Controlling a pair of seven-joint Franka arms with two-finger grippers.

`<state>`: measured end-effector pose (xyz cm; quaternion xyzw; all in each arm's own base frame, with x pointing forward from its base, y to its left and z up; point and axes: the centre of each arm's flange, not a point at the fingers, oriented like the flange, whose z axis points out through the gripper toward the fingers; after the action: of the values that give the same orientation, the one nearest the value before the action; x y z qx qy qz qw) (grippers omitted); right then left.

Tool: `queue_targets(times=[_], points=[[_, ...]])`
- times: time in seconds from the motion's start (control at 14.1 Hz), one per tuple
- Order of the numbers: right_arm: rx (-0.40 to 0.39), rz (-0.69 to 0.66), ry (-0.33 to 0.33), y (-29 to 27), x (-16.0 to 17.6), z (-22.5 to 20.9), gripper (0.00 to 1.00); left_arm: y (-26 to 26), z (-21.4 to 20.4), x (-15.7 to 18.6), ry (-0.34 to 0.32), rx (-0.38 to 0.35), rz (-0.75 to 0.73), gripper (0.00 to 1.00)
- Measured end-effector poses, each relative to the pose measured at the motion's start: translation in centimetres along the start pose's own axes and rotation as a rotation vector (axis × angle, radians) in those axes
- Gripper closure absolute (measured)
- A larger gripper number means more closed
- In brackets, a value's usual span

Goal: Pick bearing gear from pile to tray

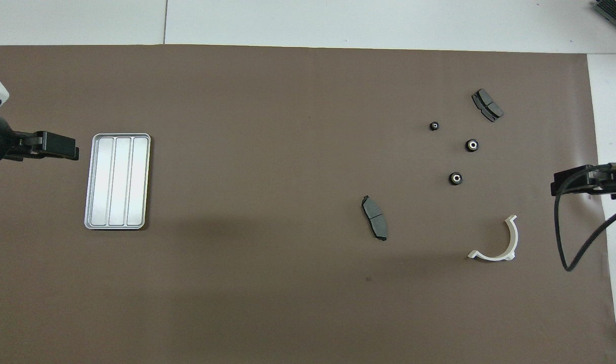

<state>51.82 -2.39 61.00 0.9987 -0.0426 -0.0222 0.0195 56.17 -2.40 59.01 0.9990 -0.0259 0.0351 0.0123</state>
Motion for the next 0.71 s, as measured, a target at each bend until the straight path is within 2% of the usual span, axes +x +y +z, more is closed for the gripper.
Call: queue_targets(times=[0.71], points=[[-0.001, -0.001, -0.011, -0.05, -0.09, 0.64, 0.0, 0.0, 0.0, 0.0, 0.0, 0.0, 0.0, 0.0]])
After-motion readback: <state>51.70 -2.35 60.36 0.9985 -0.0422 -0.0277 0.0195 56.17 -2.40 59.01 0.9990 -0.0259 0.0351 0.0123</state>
